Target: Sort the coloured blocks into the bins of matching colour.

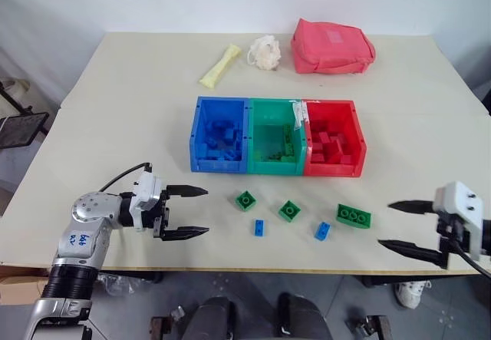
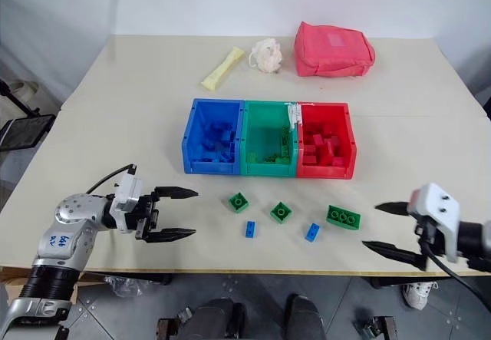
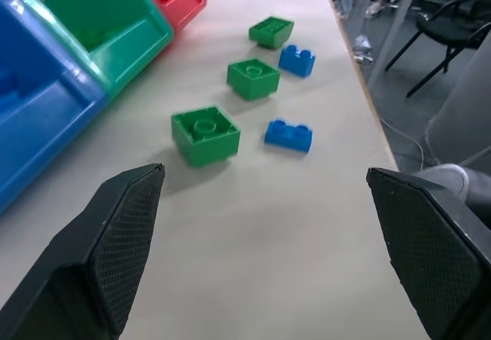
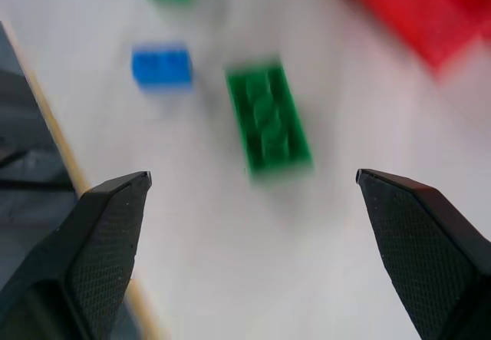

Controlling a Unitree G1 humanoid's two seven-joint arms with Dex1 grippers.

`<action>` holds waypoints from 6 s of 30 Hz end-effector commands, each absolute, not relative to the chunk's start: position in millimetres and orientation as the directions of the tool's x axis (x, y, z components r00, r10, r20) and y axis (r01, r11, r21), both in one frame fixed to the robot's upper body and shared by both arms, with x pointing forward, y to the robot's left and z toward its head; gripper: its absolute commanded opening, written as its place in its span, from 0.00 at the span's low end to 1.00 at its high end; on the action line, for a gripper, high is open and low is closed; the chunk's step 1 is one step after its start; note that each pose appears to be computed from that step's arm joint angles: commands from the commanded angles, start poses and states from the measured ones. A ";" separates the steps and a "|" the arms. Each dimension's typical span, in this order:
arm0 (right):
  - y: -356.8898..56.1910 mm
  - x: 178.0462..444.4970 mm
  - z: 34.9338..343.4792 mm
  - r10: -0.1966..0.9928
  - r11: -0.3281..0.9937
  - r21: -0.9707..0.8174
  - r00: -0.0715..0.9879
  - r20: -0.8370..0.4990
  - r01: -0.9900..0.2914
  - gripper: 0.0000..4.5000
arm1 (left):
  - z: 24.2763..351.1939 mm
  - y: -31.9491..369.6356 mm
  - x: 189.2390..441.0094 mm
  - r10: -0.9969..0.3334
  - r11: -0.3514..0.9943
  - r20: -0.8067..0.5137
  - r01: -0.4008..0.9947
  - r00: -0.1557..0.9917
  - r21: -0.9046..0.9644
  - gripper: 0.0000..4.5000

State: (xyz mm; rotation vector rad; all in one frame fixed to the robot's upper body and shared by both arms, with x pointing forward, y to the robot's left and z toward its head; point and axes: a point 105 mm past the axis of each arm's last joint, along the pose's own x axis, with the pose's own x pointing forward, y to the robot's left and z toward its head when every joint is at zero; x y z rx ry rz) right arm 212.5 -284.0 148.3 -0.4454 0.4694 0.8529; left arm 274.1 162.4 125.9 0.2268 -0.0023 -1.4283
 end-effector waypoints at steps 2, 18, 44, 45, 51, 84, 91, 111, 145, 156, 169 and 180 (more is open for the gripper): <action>-296.5 204.4 163.3 0.518 0.610 -0.240 0.610 -0.600 -0.755 1.00 | 129.4 162.7 273.5 -0.982 0.117 -0.124 0.977 0.141 0.178 1.00; -245.6 239.0 149.0 0.605 0.470 -0.156 0.446 -0.660 -0.869 1.00 | 124.5 160.4 229.4 -0.987 0.103 -0.109 0.986 0.118 0.133 1.00; -181.2 296.5 197.9 0.728 0.420 -0.325 0.528 -0.437 -0.848 0.32 | 131.3 151.3 239.6 -0.987 0.145 -0.033 0.967 0.155 0.211 1.00; -176.4 300.7 204.2 0.736 0.421 -0.334 0.533 -0.417 -0.843 0.32 | 131.4 151.2 241.8 -0.987 0.145 -0.032 0.966 0.155 0.212 1.00; -128.9 349.8 237.2 0.794 0.438 -0.410 0.558 -0.240 -0.800 0.32 | 133.6 147.3 252.6 -0.988 0.141 -0.030 0.962 0.152 0.235 1.00; -218.1 250.3 178.5 0.709 0.348 -0.257 0.433 -0.557 -0.901 0.99 | 124.0 158.6 272.4 -0.992 0.078 -0.070 0.958 0.101 0.275 1.00; -242.2 233.0 169.3 0.631 0.410 -0.239 0.463 -0.622 -0.880 0.99 | 121.4 159.5 274.1 -0.991 0.091 -0.069 0.958 0.114 0.272 1.00; -165.3 265.6 111.0 0.689 0.247 -0.188 0.308 -0.656 -0.951 0.85 | 116.2 157.7 244.7 -0.981 0.166 -0.054 0.955 0.185 0.245 1.00; -44.7 330.6 216.3 0.917 0.265 -0.391 0.356 -0.181 -0.882 0.32 | 136.3 146.0 274.6 -0.930 0.368 0.107 0.881 0.352 0.297 1.00; 15.5 382.6 238.7 0.891 0.405 -0.443 0.453 -0.003 -0.799 0.32 | 159.3 164.9 292.0 -0.790 0.613 0.221 0.732 0.571 0.297 1.00; -13.7 358.1 233.7 0.933 0.312 -0.496 0.361 -0.003 -0.811 1.00 | 165.6 157.1 295.6 -0.850 0.526 0.188 0.778 0.492 0.345 1.00; -96.1 306.1 203.2 0.918 0.174 -0.415 0.300 -0.260 -0.893 1.00 | 131.4 149.9 279.1 -0.974 0.193 -0.049 0.922 0.222 0.336 1.00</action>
